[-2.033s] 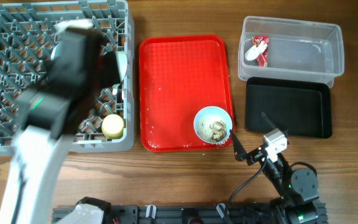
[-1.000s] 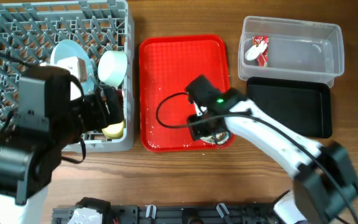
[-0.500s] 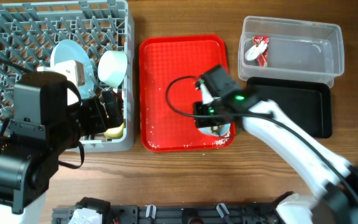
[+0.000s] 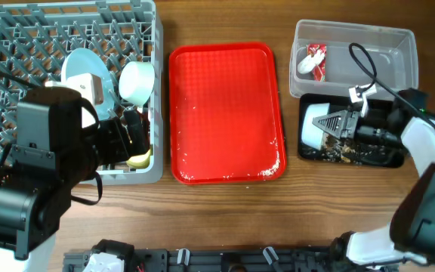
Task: Sort waste into correct bins and load items into the dishwasher rack
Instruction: 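Grasp the blue bowl and tip its rice scraps onto the black tray, then carry the empty blue bowl back over the red tray with the right gripper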
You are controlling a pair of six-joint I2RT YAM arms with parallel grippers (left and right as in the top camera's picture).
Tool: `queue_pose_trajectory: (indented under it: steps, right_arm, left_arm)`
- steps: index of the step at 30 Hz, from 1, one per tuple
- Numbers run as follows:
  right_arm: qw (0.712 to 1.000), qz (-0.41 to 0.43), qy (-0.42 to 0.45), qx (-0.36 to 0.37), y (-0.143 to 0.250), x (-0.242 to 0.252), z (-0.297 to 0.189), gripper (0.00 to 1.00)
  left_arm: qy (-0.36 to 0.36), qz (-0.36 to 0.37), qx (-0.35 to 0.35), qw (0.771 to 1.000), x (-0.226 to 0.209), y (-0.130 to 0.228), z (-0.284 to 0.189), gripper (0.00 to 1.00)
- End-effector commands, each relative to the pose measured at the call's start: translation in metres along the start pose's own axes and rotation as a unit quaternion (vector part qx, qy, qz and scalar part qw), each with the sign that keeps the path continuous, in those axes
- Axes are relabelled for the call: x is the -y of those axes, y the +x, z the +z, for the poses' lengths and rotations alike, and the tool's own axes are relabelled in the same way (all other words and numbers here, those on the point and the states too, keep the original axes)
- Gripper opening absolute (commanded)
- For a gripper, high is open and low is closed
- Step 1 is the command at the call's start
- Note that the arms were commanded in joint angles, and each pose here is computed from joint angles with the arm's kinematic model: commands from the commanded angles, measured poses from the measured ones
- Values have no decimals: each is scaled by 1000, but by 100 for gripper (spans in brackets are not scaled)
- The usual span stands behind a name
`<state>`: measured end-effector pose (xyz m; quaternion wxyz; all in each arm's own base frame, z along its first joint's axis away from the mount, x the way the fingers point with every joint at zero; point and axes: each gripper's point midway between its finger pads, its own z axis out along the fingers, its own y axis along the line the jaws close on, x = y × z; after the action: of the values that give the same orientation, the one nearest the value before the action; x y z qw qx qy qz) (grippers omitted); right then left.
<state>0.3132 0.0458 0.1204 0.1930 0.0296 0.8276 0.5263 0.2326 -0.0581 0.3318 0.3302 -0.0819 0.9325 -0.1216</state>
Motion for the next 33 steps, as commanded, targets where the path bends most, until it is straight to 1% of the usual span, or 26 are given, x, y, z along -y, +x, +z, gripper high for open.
queue_pose_trajectory:
  steps: [1, 4, 7, 12, 13, 14, 15, 16, 17, 18, 19, 20, 21, 22, 23, 24, 25, 26, 27, 29, 30, 31, 32, 33]
  right_arm:
    - [993, -60, -95, 31, -7, -22, 0, 4]
    - [986, -101, -125, 51, -7, -43, -6, 4]
    - [979, -113, -155, 70, -13, -55, -11, 4]
    - [983, -84, -134, 89, -11, -49, -28, 4]
    - [983, -124, -110, 80, -6, -43, -26, 4]
    - [990, -68, -101, 74, -13, -34, -25, 4]
    - [978, -63, -169, 108, -19, -62, -34, 4]
    - [977, -118, -142, 104, -16, -62, -33, 4]
    - [986, -40, -136, 88, -18, -56, -32, 4]
    - [984, -43, -146, 91, -14, -64, -34, 4]
    - [985, -100, -115, 86, -10, -62, -33, 4]
    - [994, -41, -70, 67, -13, -44, -31, 4]
    - [992, -24, -100, 73, -11, -59, -33, 4]
    - [989, -88, -93, 78, -8, -64, -35, 4]
    - [998, -36, 13, 53, -10, -27, -32, 4]
    - [997, 31, 40, 54, -11, -20, -34, 4]
    - [999, -2, 6, 53, -11, -40, -32, 4]
    - [999, -27, 9, 40, -7, -55, -26, 4]
    - [997, -64, 50, 11, 2, -67, -13, 4]
    - [986, -122, 105, -33, 18, -83, 13, 4]
    - [977, -154, 136, -60, 31, -89, 31, 4]
    - [957, -188, 198, -96, 51, -91, 57, 4]
    - [943, -196, 246, -104, 61, -88, 72, 4]
    - [931, -202, 286, -100, 67, -86, 86, 4]
  left_arm:
    - [5, -7, 4, 1000, 1, -2, -2, 100]
    - [5, -7, 4, 1000, 1, -2, -2, 100]
    - [5, -7, 4, 1000, 1, -2, -2, 100]
    - [1, -7, -5, 1000, -1, 2, -2, 100]
    - [1, -7, -5, 1000, -1, 2, -2, 100]
    - [2, -7, -4, 1000, -1, 2, -2, 100]
    - [2, -7, -3, 1000, 0, 1, -2, 100]
    - [2, -7, -3, 1000, 0, 1, -2, 100]
    - [2, -7, -3, 1000, 0, 1, -2, 100]
    - [2, -7, -4, 1000, 0, 2, -2, 100]
    - [2, -7, -4, 1000, 0, 2, -2, 100]
    - [2, -7, -4, 1000, 0, 2, -2, 100]
    - [2, -7, -3, 1000, 0, 2, -2, 100]
    - [2, -7, -4, 1000, 0, 2, -2, 100]
    - [2, -7, -4, 1000, 0, 2, -2, 100]
    - [2, -7, -4, 1000, 0, 2, -2, 100]
    - [2, -7, -4, 1000, 0, 2, -2, 100]
    - [2, -7, -4, 1000, 0, 2, -2, 100]
    - [2, -7, -4, 1000, 0, 2, -2, 100]
    - [0, -7, -9, 1000, -1, 4, -2, 100]
    - [-1, -7, -10, 1000, -2, 5, -2, 100]
    - [-1, -8, -7, 1000, -2, 3, -2, 100]
    - [1, -8, -1, 1000, -1, 0, -2, 100]
    - [1, -23, 9, 1000, 0, -4, -2, 100]
